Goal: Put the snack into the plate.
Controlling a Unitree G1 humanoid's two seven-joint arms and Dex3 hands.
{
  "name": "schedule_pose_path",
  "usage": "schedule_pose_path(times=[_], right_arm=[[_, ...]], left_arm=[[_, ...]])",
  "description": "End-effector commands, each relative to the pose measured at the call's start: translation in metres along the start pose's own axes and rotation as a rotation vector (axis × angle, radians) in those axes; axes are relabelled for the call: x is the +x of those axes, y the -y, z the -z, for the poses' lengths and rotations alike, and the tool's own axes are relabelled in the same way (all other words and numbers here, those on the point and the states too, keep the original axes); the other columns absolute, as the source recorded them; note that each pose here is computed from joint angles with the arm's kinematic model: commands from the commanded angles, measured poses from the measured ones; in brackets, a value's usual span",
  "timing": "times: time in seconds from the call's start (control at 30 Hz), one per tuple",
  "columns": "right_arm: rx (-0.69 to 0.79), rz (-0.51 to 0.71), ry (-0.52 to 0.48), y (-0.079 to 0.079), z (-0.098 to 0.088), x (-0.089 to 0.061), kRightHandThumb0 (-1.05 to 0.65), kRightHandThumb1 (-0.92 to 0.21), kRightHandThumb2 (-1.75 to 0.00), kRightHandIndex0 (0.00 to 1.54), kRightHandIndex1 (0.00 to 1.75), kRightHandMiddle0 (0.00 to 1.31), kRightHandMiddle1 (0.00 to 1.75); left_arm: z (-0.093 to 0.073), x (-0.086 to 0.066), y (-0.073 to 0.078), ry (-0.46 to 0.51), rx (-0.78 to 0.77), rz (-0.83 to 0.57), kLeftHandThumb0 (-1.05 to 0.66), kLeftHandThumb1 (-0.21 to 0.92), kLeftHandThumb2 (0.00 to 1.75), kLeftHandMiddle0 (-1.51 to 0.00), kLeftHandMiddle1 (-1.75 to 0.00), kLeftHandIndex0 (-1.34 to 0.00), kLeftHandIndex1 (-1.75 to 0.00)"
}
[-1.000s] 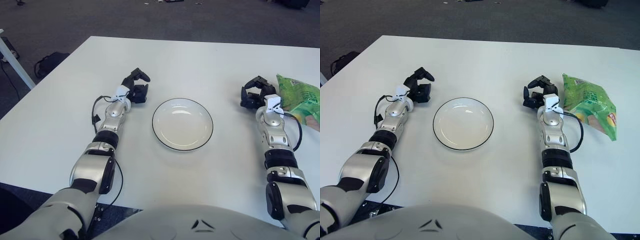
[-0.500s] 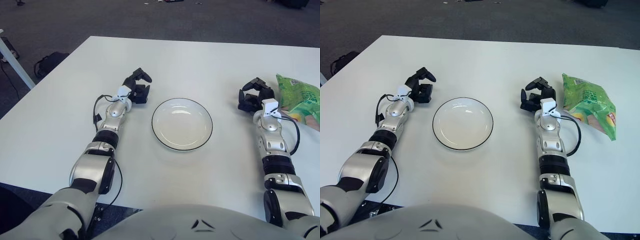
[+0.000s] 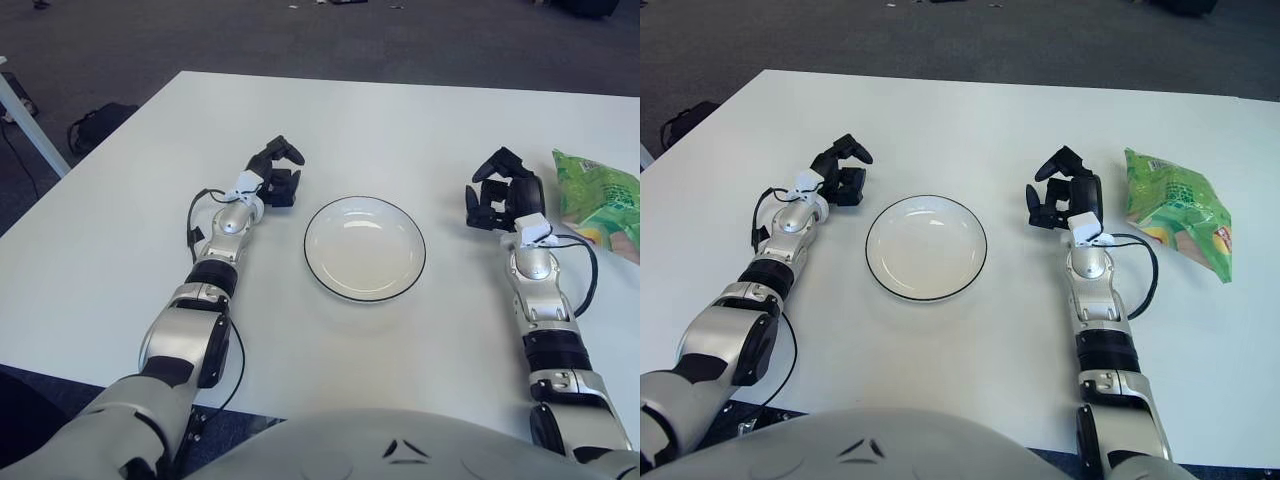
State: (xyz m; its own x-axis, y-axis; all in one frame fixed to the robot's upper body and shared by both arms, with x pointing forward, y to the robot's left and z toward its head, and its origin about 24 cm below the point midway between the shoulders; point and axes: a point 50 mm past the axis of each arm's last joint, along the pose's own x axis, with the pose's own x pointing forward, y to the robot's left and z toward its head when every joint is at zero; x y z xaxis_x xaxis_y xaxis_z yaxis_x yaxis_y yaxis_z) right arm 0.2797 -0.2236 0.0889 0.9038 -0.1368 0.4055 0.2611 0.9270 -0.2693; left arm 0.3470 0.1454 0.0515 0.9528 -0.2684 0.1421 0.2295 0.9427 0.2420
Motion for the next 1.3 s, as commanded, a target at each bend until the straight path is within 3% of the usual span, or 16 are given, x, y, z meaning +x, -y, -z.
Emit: schedule_pose_path(times=[0.0, 0.4, 0.63, 0.73, 0.87, 1.0, 1.27], right_arm=[[0.029, 0.030, -0.012, 0.002, 0.007, -0.019, -0.45, -0.41, -1.19, 1.05, 1.75, 0.54, 1.75], [-0.085, 0.099, 0.164, 0.023, -0.035, -0.020, -0.43, -0.48, -1.10, 0.91, 1.75, 0.48, 1.75], [-0.306, 0.119, 0.155, 0.039, -0.051, -0.024, -0.42, -0.51, -1.07, 0.86, 1.75, 0.46, 1.75], [-0.367, 0.122, 0.140, 0.044, -0.055, -0.026, -0.42, -0.52, -1.06, 0.84, 1.75, 0.45, 1.75], [-0.497, 0.116, 0.121, 0.063, -0.065, -0.028, -0.42, -0.53, -1.04, 0.80, 1.75, 0.44, 1.75], [-0.585, 0.129, 0.126, 0.067, -0.074, -0.032, -0.41, -0.54, -1.03, 0.77, 1.75, 0.44, 1.75], [-0.729, 0.287, 0.234, 0.088, -0.086, -0.046, -0.42, -0.53, -1.05, 0.72, 1.75, 0.45, 1.75]], left_arm=[[0.038, -0.030, 0.014, -0.151, -0.027, 0.012, -0.43, 0.48, 1.11, -1.17, -1.75, -0.48, -1.75], [0.038, -0.029, 0.007, -0.163, -0.041, -0.017, -0.43, 0.47, 1.12, -1.19, -1.75, -0.49, -1.75], [0.042, -0.031, -0.010, -0.215, -0.068, -0.059, -0.42, 0.50, 1.09, -1.19, -1.75, -0.47, -1.75], [0.043, -0.031, -0.012, -0.224, -0.081, -0.065, -0.42, 0.51, 1.07, -1.18, -1.75, -0.46, -1.75], [0.043, -0.032, -0.016, -0.221, -0.111, -0.076, -0.42, 0.52, 1.06, -1.17, -1.75, -0.45, -1.75], [0.043, -0.032, -0.018, -0.216, -0.123, -0.081, -0.42, 0.52, 1.06, -1.18, -1.75, -0.45, -1.75], [0.042, -0.031, -0.019, -0.218, -0.135, -0.092, -0.42, 0.52, 1.06, -1.19, -1.75, -0.46, -1.75]])
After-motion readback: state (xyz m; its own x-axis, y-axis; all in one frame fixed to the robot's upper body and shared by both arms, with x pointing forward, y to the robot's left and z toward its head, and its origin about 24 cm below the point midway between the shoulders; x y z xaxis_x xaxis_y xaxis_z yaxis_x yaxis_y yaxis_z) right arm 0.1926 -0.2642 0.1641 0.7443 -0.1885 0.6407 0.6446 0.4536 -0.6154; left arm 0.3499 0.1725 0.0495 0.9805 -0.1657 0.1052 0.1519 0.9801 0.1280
